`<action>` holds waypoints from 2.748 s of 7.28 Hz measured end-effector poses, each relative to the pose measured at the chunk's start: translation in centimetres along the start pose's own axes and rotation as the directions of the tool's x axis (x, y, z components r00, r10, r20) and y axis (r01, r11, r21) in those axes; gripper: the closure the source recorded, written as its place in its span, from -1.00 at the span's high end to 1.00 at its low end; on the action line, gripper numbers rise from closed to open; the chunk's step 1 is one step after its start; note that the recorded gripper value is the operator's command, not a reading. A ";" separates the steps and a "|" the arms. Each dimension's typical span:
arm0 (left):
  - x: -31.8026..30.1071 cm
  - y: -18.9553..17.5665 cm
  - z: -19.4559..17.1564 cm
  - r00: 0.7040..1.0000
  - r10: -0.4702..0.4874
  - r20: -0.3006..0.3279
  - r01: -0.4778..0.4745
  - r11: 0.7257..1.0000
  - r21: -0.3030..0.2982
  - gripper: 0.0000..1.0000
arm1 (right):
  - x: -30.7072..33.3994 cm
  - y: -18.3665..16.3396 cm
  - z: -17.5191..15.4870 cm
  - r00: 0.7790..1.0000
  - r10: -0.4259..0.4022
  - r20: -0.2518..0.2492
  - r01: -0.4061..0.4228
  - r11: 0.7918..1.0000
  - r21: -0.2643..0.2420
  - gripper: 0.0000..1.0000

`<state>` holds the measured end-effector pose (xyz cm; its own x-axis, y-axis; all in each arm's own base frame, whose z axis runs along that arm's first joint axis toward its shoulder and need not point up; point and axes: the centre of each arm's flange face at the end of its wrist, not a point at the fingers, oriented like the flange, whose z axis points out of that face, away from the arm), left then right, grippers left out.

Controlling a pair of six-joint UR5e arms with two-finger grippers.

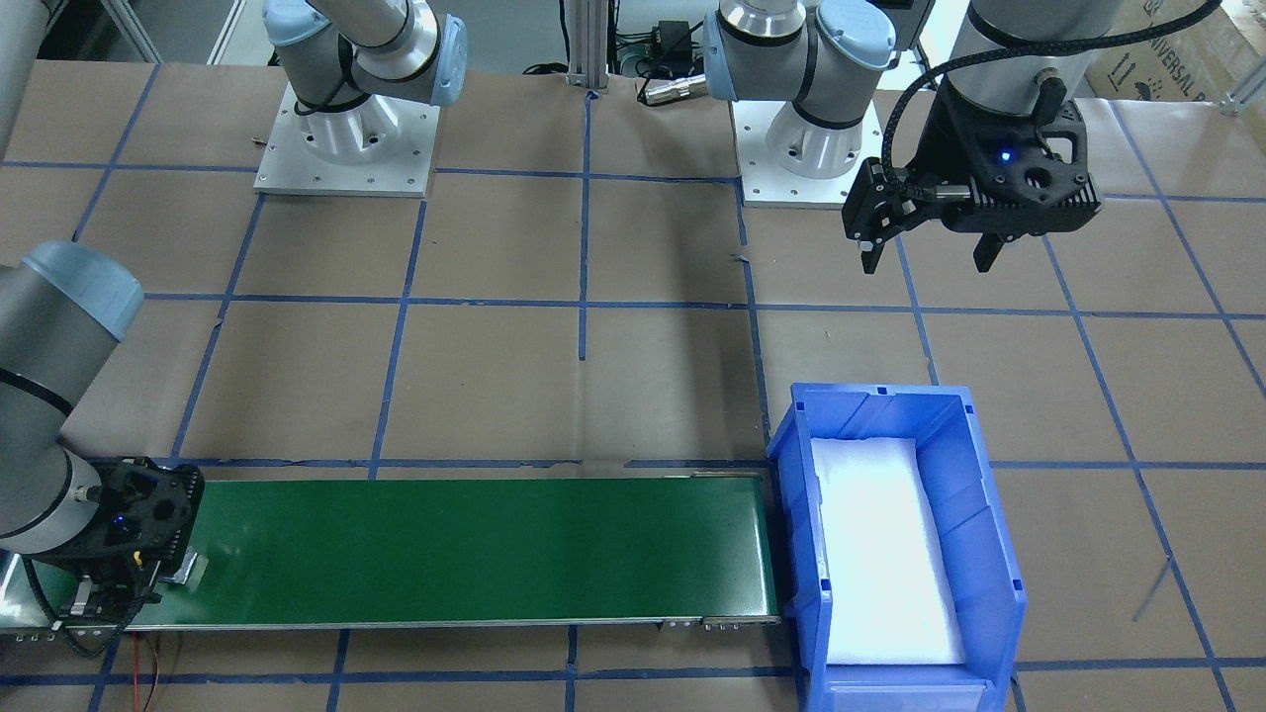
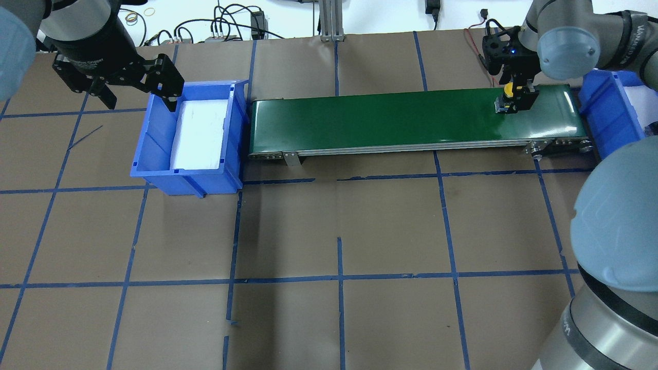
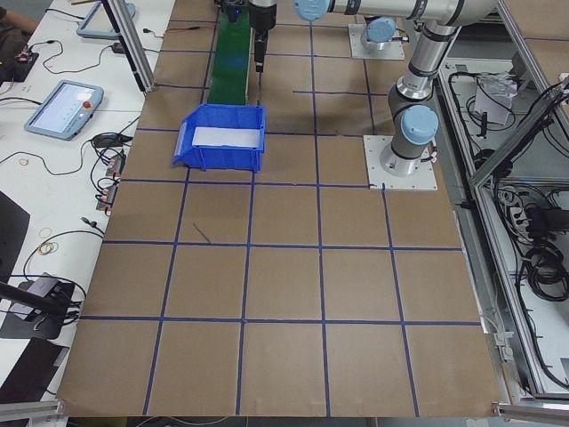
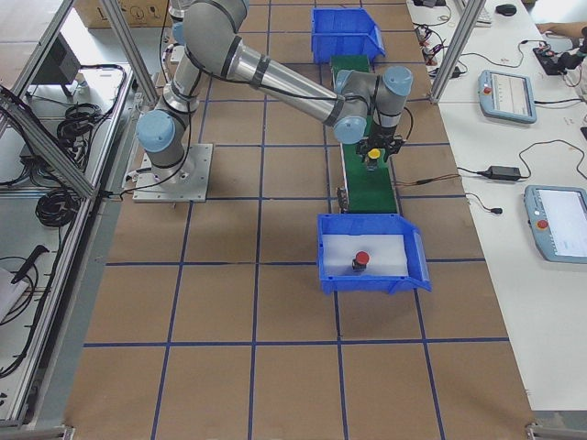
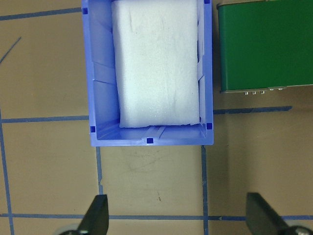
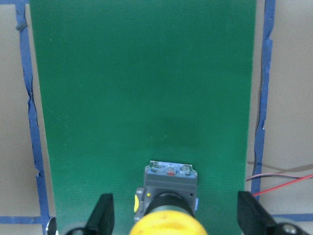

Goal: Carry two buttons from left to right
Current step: 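Carry the yellow button with the right gripper into the bin and release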

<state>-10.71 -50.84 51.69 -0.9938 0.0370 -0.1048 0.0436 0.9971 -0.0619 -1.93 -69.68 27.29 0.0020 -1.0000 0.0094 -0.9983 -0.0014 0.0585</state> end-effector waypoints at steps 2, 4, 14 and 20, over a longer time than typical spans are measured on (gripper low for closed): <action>0.0 0.0 0.0 1.000 0.000 0.000 0.000 1.000 0.000 1.00 | 0.0 0.3 -0.3 1.000 0.000 0.002 0.000 0.999 -0.032 -0.86; -0.1 0.0 0.2 1.000 0.000 0.000 0.000 1.000 -0.003 1.00 | 0.0 1.0 -2.8 1.000 0.006 -0.030 -0.008 0.998 -0.068 -0.86; -0.2 0.1 0.2 1.000 -0.003 -0.002 0.003 1.000 -0.005 1.00 | -5.6 28.9 1.1 0.998 0.068 -0.019 -0.067 0.998 0.014 -0.84; -0.2 0.1 0.2 1.000 -0.002 0.000 0.002 1.000 -0.004 1.00 | -6.8 30.0 4.5 0.999 0.038 0.007 -0.038 0.998 0.040 1.00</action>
<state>-10.52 -50.72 51.53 -0.9939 0.0347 -0.1046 0.0410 0.9974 -0.0585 -32.12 -62.95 24.47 -0.0365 -0.9993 0.0044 -0.9992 0.0366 0.0177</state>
